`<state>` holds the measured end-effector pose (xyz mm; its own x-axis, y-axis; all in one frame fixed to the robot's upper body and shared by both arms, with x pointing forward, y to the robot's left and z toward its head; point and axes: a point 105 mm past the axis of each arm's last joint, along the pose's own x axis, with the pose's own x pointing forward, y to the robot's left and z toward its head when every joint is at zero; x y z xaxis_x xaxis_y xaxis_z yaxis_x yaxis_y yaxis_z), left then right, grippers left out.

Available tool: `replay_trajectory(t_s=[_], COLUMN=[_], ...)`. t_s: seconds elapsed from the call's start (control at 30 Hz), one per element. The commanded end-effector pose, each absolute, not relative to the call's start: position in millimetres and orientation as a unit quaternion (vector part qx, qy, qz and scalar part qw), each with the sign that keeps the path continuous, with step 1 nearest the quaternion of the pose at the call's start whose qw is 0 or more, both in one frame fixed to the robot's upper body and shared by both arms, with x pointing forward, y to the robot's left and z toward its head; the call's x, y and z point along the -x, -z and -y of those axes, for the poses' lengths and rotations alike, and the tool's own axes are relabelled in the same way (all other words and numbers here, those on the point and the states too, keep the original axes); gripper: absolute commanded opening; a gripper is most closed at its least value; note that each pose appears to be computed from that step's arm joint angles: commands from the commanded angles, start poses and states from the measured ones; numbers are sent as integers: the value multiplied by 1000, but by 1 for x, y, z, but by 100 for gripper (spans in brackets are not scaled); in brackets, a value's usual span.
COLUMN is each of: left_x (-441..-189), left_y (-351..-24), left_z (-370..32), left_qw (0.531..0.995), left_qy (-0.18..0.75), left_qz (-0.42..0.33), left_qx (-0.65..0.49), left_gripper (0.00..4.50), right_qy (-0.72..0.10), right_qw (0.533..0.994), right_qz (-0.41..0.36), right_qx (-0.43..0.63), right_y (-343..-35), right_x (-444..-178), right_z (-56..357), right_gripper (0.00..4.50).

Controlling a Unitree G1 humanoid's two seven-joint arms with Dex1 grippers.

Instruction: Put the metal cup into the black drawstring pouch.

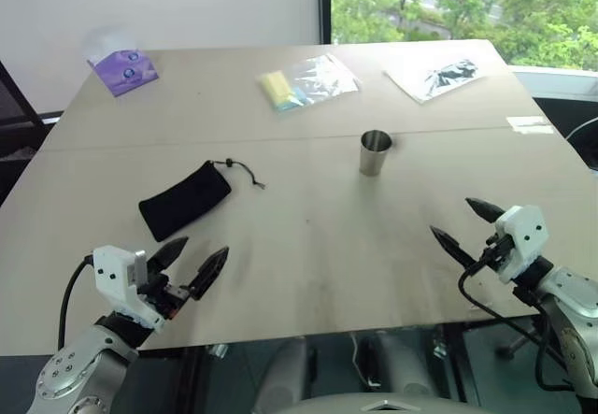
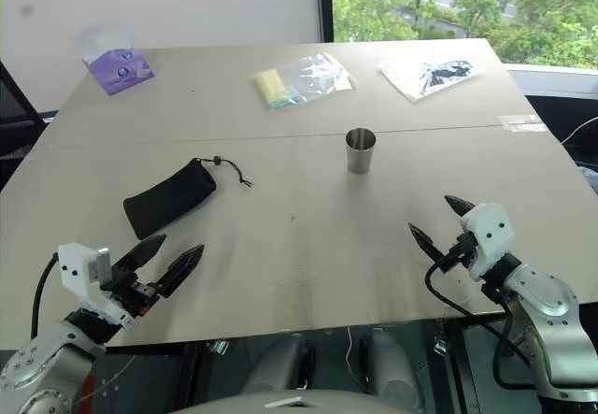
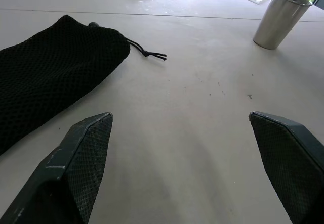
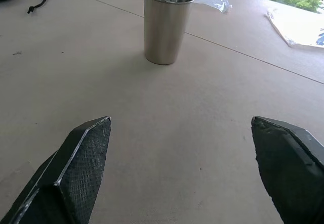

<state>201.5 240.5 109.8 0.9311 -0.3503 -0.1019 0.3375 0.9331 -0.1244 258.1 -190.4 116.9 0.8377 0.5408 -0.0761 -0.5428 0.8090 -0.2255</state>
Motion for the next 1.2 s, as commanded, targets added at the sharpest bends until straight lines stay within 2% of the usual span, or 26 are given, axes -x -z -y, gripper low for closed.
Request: replay_trajectory(t_s=[0.03,0.2,0.37,0.47,0.6,0.7,0.87,1.1,1.2], left_x=[-208,-237,-262,-278,-301,-313,-335,-345,-349], left_y=[-126,-147,-166,-169,-166,-160,-153,-157,-169], left_z=[-237,-213,-210,-220,-233,-231,-209,-218,-216], left_qw=[984,990,998,998,981,965,951,926,926], left_qy=[166,137,64,-12,-113,-148,-165,-246,-261], left_qz=[-31,-24,-23,-63,-158,-219,-259,-286,-273], left_qx=[49,21,10,12,-2,-9,35,18,9], left_gripper=[446,446,446,446,446,446,446,446,446], right_qy=[-298,-322,-377,-424,-472,-494,-509,-498,-494], right_qw=[945,937,914,890,866,856,844,850,853], right_qz=[37,75,105,114,118,108,97,101,97], right_qx=[127,107,106,118,118,109,140,137,138], right_y=[-136,-160,-177,-186,-196,-195,-185,-185,-182], right_x=[-260,-273,-274,-268,-261,-258,-257,-252,-249], right_z=[181,162,147,135,123,118,117,116,118], right_gripper=[450,450,450,450,450,450,450,450,450])
